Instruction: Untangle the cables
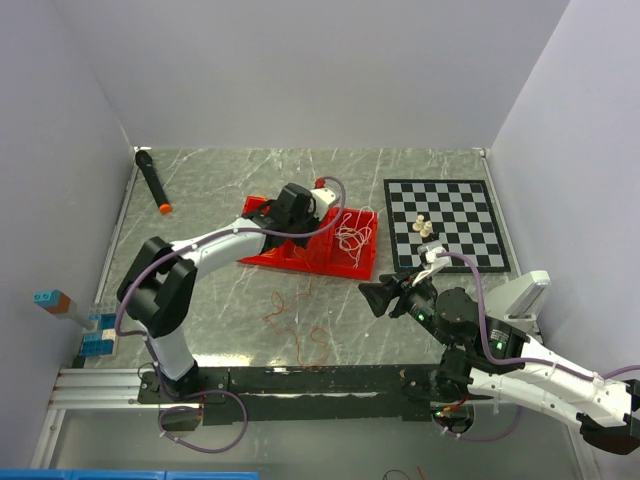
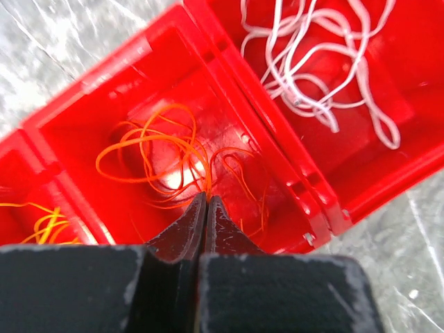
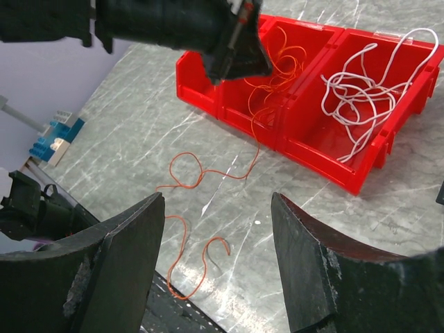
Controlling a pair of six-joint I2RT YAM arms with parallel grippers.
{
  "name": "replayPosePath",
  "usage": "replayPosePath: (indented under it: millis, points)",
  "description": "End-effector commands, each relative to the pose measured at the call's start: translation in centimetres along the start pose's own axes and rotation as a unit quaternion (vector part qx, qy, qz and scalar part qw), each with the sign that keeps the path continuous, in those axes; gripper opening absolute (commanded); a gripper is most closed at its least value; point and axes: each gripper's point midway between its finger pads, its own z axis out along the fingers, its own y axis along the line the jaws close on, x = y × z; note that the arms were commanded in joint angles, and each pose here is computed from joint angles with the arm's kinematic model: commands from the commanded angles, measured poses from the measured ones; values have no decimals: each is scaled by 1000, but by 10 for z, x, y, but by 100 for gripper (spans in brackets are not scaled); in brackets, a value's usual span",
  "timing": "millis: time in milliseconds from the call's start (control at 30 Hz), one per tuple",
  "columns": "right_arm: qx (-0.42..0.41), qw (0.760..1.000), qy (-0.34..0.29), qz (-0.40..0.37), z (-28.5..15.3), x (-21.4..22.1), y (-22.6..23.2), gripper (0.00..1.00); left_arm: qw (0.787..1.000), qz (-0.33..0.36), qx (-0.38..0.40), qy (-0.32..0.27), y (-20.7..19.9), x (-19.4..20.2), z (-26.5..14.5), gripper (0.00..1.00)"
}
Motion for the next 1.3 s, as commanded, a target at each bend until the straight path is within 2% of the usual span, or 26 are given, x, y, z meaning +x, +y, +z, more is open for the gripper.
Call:
replayPosePath:
  millis: [0,233,300,333,367,433,467,500,533,767,900,967,1067,1133,1267]
  points:
    - [6,1000,-6,7,0,-1,-3,69,1000,-13,-15,-13,3,-9,13,1]
    - [5,1000,-3,7,1,-1,-1,69,999,-18,-20,20,6,-12,27,1]
    - [3,1000,-3,8,1,-1,0,69,1000,-16,-10,24,4,-16,21,7]
    - [3,1000,-4,8,1,-2,0,69,1000,-17,-2,23,1,-20,17,16]
    - [2,1000,-3,6,1,-1,0,70,1000,-15,-1,21,1,-24,11,30]
    - [3,1000,-4,5,2,-1,0,70,1000,-14,10,16,-2,-34,-3,67]
    - [2,1000,-3,4,3,-1,0,70,1000,-11,13,7,-2,-42,-14,81]
    - [4,1000,-2,2,4,-1,1,70,1000,-7,19,0,-2,-49,-22,86]
    - [3,1000,-2,0,4,-2,1,70,1000,-7,24,-11,-1,-58,-34,97]
    - [-10,1000,8,-21,10,-6,12,70,995,-36,68,-69,19,-115,-110,96]
    - [-25,999,26,-39,20,-1,22,72,991,-49,69,-108,44,-136,-158,97]
    - [-38,997,47,-53,26,8,29,74,987,-63,48,-137,69,-141,-182,97]
    - [-64,989,105,-77,39,36,40,81,983,-91,2,-158,113,-128,-203,97]
    - [-72,982,149,-92,48,58,44,85,979,-126,-33,-155,150,-103,-213,97]
    - [-73,960,234,-134,71,104,43,93,976,-174,-17,-132,184,-51,-214,97]
